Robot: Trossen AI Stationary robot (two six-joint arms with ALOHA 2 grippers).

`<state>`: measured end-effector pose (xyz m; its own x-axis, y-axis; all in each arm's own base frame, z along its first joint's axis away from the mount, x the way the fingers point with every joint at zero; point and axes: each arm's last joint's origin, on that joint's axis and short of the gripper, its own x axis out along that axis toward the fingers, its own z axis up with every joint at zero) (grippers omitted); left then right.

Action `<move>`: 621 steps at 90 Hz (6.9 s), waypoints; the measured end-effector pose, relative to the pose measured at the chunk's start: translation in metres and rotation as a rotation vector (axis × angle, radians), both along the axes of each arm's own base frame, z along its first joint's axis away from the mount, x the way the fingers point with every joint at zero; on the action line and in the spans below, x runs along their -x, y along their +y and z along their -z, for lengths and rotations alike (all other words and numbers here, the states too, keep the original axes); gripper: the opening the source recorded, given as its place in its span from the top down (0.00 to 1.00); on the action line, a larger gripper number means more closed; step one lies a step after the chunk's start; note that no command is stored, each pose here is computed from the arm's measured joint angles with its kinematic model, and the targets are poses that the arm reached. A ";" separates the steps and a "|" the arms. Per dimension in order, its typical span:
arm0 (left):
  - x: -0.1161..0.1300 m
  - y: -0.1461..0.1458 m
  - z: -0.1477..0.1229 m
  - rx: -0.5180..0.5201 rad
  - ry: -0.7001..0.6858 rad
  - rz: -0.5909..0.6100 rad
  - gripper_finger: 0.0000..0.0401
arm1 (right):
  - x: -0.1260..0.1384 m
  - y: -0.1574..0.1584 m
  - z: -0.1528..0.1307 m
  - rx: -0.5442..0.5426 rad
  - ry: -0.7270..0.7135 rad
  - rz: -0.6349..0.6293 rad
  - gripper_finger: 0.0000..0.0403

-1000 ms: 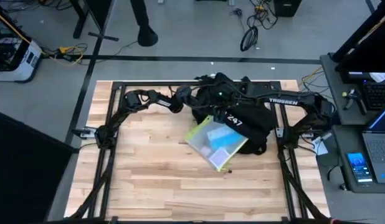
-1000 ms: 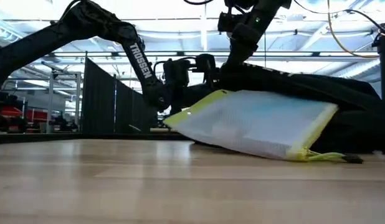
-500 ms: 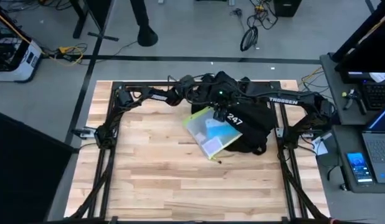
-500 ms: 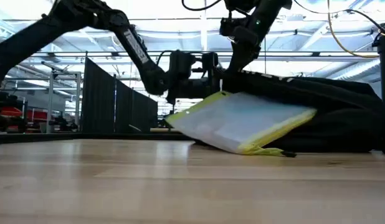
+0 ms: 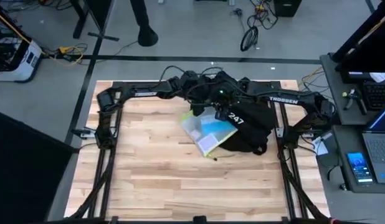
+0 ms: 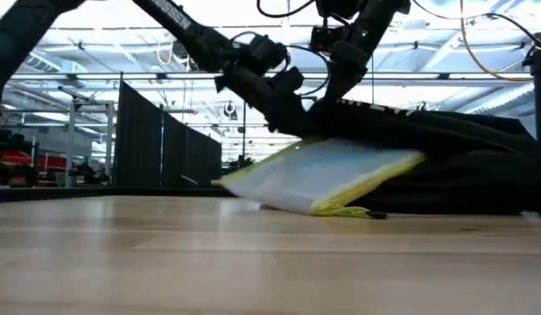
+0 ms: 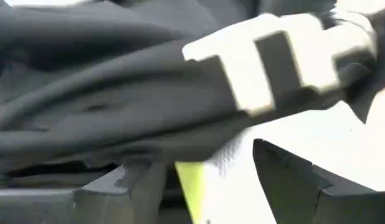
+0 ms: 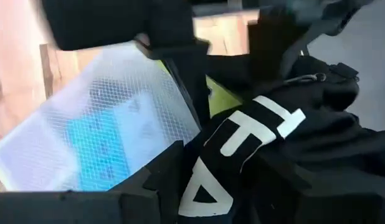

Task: Unpack backpack
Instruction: Put the zip bag into the black backpack

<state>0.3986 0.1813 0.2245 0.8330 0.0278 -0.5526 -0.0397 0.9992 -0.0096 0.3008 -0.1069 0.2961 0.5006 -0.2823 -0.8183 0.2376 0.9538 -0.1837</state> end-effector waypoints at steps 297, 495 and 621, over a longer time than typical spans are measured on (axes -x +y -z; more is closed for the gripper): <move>0.058 -0.027 0.049 0.111 0.230 0.180 0.45 | 0.009 0.007 0.072 -0.116 0.070 0.228 0.67; -0.028 -0.023 0.044 -0.530 0.679 0.305 0.45 | 0.080 -0.049 0.070 0.204 0.396 0.286 0.76; -0.042 -0.036 0.039 -0.589 0.585 0.266 1.00 | 0.091 -0.022 0.033 -0.099 0.034 0.312 0.76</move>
